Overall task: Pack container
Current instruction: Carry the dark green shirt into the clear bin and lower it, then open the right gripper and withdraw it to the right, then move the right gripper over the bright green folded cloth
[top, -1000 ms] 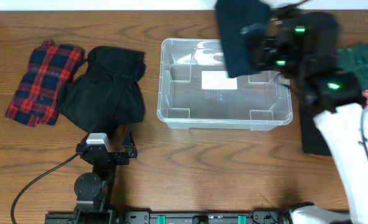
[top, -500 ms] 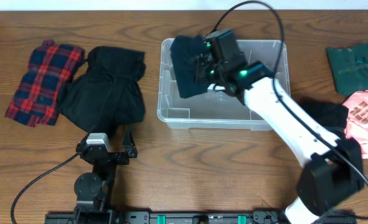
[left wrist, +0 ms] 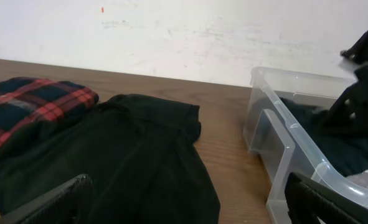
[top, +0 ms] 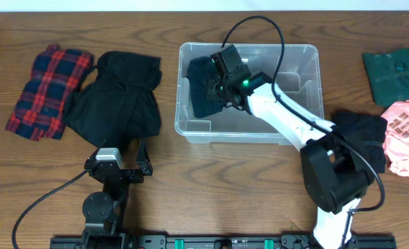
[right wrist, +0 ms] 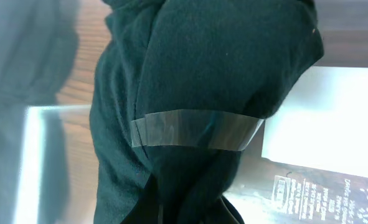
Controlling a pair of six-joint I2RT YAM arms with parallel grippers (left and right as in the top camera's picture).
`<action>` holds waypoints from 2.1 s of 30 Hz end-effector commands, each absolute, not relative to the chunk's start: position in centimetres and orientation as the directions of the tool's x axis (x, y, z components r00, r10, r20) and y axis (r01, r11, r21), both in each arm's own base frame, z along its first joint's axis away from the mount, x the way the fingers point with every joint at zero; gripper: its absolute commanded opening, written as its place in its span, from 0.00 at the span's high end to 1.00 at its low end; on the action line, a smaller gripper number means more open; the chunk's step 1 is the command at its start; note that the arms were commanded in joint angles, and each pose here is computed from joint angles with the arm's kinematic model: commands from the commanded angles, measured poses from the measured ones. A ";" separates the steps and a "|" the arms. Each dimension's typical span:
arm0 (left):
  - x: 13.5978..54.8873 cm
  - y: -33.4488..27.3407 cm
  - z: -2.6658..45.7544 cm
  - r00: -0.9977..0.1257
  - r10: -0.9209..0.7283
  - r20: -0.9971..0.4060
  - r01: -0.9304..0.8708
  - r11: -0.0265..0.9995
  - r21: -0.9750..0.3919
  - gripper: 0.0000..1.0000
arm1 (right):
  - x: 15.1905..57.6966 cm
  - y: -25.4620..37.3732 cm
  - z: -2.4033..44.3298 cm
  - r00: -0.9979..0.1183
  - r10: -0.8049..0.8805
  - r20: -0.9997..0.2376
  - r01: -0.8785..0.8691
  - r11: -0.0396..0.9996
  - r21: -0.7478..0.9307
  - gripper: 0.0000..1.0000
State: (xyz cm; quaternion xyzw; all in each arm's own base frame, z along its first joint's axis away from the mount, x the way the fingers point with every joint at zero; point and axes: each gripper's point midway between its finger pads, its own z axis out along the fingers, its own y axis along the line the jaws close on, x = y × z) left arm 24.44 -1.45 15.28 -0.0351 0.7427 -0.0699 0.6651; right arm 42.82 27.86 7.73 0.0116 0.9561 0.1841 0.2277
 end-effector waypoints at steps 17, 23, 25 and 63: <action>24.4 -1.3 13.7 -0.157 -0.143 -0.977 0.024 0.989 -0.149 0.02 | 42.8 29.1 8.5 -0.845 -0.106 -0.524 -0.279 0.924 0.263 0.13; 24.4 -1.3 13.7 -0.157 -0.143 -0.977 0.024 0.989 -0.149 0.02 | 43.0 28.3 13.2 -0.775 -0.160 -0.611 -0.363 0.904 0.224 0.11; 24.4 -1.3 13.7 -0.157 -0.143 -0.977 0.024 0.989 -0.149 0.02 | 43.0 27.1 16.1 -0.753 -0.130 -0.645 -0.355 0.906 0.231 0.10; 24.4 -1.3 13.7 -0.157 -0.143 -0.977 0.024 0.989 -0.149 0.02 | 36.0 -16.2 14.8 -0.771 0.527 -0.357 0.572 0.820 -0.026 0.01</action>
